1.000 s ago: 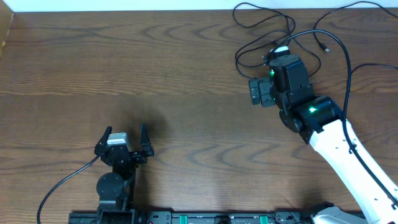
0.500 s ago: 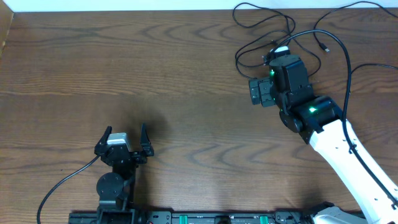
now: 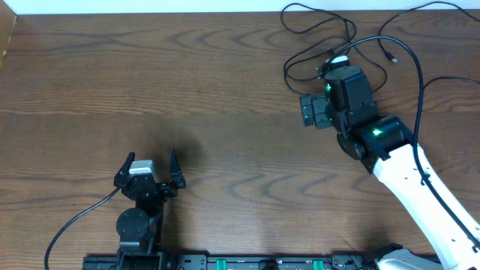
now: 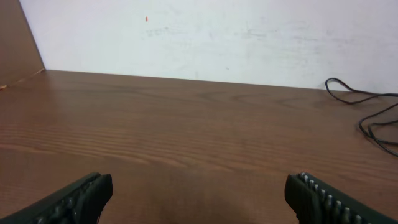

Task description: Untangle cables

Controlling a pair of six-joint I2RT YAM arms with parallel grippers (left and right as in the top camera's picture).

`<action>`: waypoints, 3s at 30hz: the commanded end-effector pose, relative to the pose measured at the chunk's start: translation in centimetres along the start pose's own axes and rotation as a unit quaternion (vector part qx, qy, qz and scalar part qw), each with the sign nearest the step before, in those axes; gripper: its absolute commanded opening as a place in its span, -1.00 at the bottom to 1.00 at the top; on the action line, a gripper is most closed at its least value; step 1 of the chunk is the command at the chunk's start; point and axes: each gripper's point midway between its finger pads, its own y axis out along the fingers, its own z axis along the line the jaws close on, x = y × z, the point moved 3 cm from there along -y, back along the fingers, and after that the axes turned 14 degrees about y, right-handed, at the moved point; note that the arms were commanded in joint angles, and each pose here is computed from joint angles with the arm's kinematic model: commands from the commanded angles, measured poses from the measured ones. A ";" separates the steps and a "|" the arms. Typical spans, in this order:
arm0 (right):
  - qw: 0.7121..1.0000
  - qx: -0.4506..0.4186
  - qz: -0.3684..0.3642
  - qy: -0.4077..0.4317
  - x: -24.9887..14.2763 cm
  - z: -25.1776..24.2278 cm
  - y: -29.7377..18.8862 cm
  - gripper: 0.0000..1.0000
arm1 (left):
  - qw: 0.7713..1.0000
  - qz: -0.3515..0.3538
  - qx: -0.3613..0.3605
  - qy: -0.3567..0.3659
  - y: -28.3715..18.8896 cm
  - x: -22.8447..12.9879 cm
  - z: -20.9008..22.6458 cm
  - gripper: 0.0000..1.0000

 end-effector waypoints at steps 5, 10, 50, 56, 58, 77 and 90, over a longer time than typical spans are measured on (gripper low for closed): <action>1.000 0.000 -0.006 -0.005 0.3 0.2 -0.3 0.98 | 1.000 0.028 -0.003 0.009 0.1 -1.6 -0.2 0.87; 1.000 0.000 -0.006 -0.005 0.3 0.2 -0.3 0.98 | 1.000 0.028 -0.003 0.009 0.1 -1.6 -0.2 0.87; 0.966 0.135 -0.198 0.099 -9.9 -2.8 -1.7 0.99 | 1.000 0.028 -0.003 0.009 0.1 -1.6 -0.2 0.87; 0.959 0.145 -0.221 0.104 -11.5 -3.6 -2.5 0.99 | 1.000 0.028 -0.003 0.009 0.1 -1.6 -0.2 0.87; 0.955 0.150 -0.232 0.106 -12.0 -3.9 -2.8 0.99 | 1.000 0.028 -0.003 0.009 0.1 -1.6 -0.2 0.87; 0.942 0.149 -0.274 0.128 -14.3 -6.9 -4.4 0.99 | 1.000 0.028 -0.003 0.009 0.1 -1.6 -0.2 0.87; 0.933 0.118 -0.322 0.112 -13.2 -9.4 -5.6 0.98 | 1.000 0.028 -0.003 0.009 0.1 -1.6 -0.2 0.87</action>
